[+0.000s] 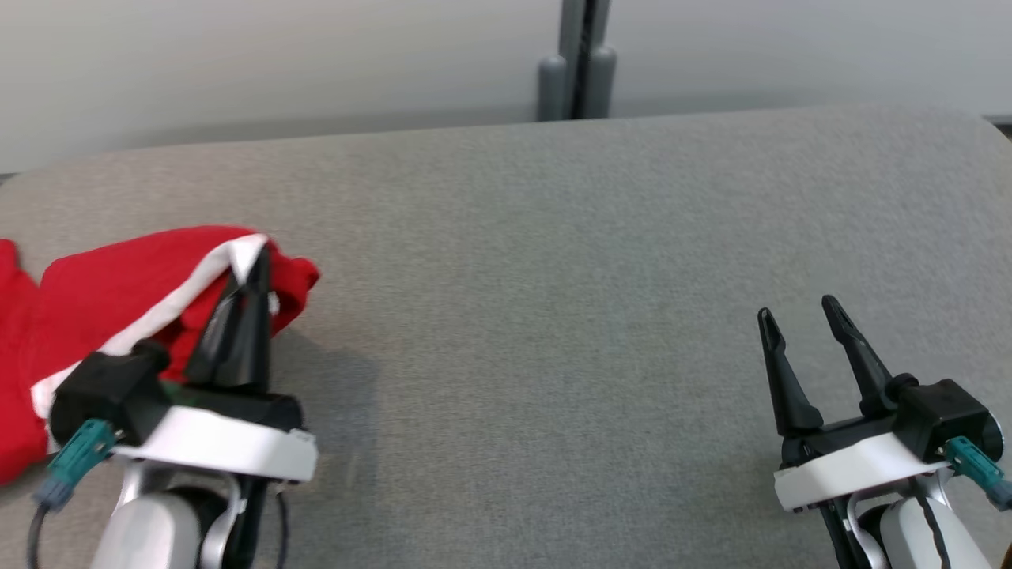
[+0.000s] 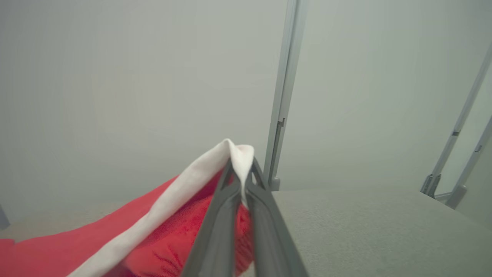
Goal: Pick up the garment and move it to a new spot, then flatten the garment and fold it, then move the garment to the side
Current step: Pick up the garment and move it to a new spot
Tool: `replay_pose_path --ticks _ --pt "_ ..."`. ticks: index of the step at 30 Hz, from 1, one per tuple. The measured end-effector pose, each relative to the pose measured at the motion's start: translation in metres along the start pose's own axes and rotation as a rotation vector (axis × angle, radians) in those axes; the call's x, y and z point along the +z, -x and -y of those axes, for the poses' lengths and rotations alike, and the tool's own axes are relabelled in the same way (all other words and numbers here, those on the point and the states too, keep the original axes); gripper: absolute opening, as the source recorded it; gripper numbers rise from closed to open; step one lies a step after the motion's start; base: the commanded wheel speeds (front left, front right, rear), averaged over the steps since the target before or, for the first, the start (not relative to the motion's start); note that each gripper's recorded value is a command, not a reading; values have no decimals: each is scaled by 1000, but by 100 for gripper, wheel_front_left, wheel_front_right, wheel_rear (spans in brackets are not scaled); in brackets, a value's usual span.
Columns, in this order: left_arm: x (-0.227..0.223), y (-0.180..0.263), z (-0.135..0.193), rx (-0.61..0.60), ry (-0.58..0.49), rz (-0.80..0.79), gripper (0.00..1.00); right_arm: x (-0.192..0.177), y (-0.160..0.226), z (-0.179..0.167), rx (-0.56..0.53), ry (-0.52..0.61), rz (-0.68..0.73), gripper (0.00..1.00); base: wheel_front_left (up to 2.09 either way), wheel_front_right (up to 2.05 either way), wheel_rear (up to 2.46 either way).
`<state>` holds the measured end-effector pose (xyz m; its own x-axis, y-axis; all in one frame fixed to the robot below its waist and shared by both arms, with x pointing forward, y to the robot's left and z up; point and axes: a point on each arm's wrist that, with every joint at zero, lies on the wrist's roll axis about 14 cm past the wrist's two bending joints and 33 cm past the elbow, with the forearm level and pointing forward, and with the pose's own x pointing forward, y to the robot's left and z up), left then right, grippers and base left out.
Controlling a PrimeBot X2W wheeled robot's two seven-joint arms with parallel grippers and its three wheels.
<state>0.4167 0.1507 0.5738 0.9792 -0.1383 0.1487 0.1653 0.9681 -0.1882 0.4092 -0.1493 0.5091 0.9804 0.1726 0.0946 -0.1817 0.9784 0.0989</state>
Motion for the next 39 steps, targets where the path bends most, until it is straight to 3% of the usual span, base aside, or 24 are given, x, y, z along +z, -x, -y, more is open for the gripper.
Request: replay_pose_path --ticks 8,18,27,28,29,30,39 --pt "-42 -46 98 -325 51 -88 0 -4 7 36 -115 3 -11 100 0 0 0" --pt "-71 -66 215 -670 156 -126 0 -21 25 79 -259 14 -69 100 0 0 0" --pt "-152 -48 245 -769 199 -350 0 -38 28 94 -310 -3 -117 100 0 0 0" --pt "-161 -45 245 -769 196 -376 32 -40 28 94 -311 -5 -122 100 0 0 0" --pt "-167 -43 244 -768 194 -394 32 -41 28 94 -310 -9 -125 100 0 0 0" --pt "-171 -41 243 -766 194 -408 100 -42 27 93 -307 -11 -126 100 0 0 0" --pt "-169 -29 226 -731 176 -382 100 -37 12 78 -252 -19 -100 100 0 0 0"
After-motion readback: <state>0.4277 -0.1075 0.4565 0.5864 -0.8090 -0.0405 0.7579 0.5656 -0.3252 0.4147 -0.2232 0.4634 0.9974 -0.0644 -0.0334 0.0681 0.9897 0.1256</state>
